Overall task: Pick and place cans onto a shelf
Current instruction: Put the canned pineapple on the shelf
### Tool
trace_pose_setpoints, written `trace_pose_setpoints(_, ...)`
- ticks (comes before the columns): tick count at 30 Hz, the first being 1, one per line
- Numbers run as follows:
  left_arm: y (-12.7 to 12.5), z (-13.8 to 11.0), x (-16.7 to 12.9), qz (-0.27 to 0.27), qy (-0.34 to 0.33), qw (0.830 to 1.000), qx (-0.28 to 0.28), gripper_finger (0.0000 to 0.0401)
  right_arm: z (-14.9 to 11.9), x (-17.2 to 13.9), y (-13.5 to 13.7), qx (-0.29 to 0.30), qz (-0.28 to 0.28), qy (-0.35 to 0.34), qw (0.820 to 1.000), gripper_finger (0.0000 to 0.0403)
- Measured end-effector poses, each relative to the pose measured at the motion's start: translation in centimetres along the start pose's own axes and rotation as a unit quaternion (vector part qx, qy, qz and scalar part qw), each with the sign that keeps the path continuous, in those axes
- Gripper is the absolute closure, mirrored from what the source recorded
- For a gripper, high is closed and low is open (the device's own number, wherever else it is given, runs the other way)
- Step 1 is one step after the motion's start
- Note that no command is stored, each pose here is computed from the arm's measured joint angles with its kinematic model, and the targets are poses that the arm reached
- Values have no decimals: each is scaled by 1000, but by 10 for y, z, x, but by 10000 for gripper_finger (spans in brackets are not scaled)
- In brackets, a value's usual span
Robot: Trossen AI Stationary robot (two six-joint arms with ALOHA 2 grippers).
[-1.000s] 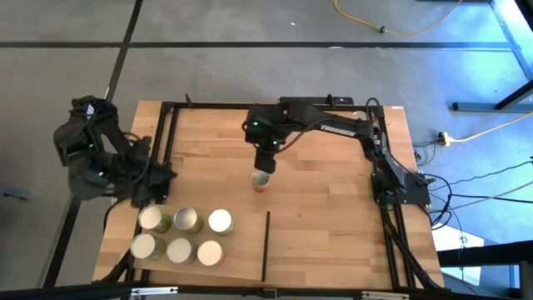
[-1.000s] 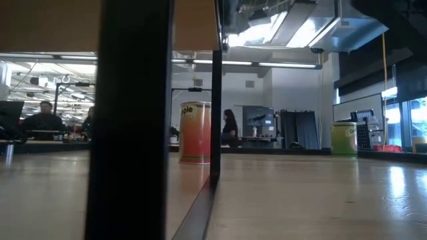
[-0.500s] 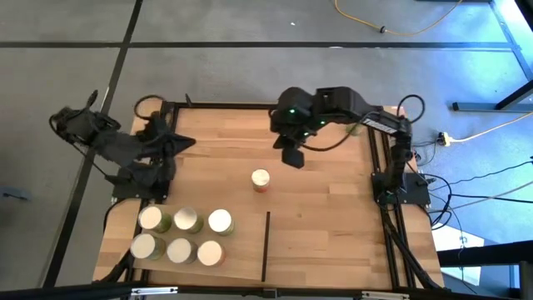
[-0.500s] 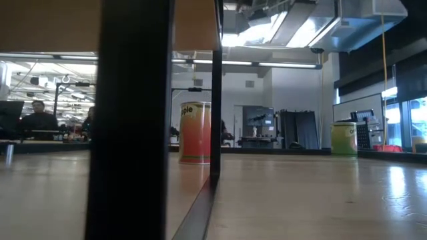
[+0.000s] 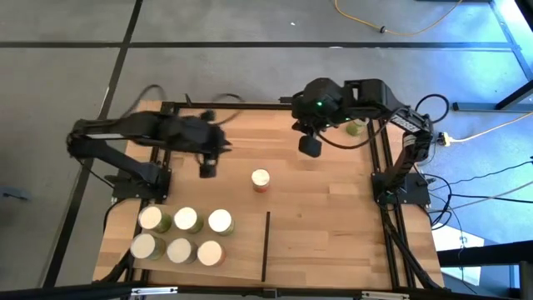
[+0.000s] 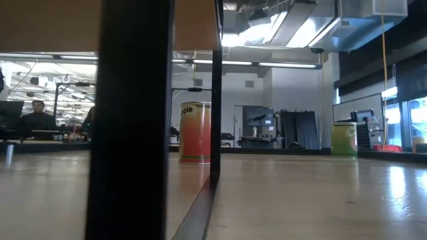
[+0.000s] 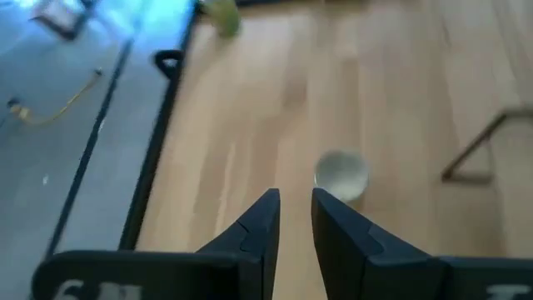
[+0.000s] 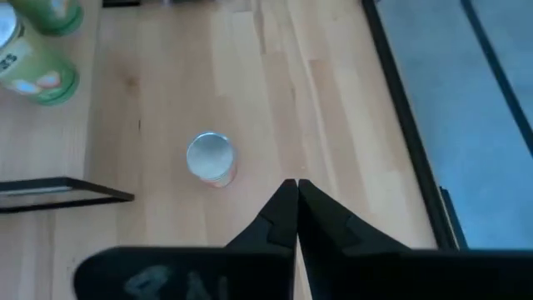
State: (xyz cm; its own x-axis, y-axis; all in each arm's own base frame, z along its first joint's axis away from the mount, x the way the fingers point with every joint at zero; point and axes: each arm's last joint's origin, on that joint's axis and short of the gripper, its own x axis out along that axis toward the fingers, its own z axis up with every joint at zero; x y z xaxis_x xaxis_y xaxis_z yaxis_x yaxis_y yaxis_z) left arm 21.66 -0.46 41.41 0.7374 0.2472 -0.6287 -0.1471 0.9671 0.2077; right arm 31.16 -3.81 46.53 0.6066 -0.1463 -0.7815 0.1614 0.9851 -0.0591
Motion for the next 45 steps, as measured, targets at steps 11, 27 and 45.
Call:
trace_pose_setpoints(11, -22, 2, 108, -191, 102, 960, 179, 338, -7, -17, -3, 12, -32, -6, 999, 389)
trace_pose_setpoints(27, -19, -19, 193, -256, 163, 915, 264, 335, -8, -18, -3, 9, -32, -3, 999, 389)
trace_pose_setpoints(45, -47, -34, 227, -256, 209, 886, 326, 335, -12, -18, -3, 6, -32, 18, 999, 389)
